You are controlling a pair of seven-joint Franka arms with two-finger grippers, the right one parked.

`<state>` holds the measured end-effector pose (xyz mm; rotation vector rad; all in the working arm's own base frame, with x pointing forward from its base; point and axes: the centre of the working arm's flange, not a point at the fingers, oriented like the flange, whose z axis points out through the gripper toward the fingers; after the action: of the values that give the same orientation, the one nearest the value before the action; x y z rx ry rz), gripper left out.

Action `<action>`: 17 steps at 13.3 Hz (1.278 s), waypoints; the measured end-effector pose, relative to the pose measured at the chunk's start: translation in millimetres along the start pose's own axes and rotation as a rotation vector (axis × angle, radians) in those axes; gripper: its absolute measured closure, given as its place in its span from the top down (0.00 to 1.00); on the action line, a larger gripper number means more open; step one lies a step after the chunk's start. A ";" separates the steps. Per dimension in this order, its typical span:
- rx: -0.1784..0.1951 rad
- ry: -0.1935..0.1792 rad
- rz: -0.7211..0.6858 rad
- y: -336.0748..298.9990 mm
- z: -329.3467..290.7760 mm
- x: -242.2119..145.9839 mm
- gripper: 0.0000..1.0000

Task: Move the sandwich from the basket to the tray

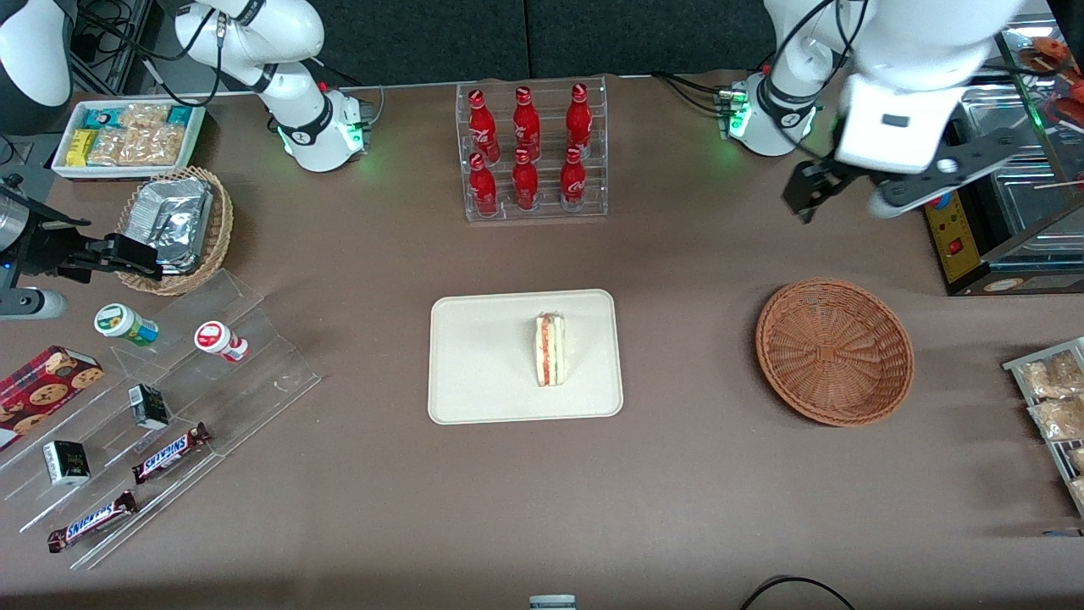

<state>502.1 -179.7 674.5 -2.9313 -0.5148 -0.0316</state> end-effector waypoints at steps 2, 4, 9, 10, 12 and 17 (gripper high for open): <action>-0.003 -0.023 0.058 -26.6 -1.6 8.1 1.00; -0.014 -0.039 0.089 -52.3 -2.1 18.5 1.00; -0.101 -0.065 0.078 -70.7 -4.0 28.2 1.00; -0.113 -0.062 0.078 -67.7 -2.9 30.0 1.00; -0.153 -0.040 0.064 -50.8 -0.6 34.7 1.00; -0.159 -0.036 0.009 -54.3 7.3 52.7 1.00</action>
<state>533.1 -110.5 678.5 -3.0945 -0.5277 -0.0198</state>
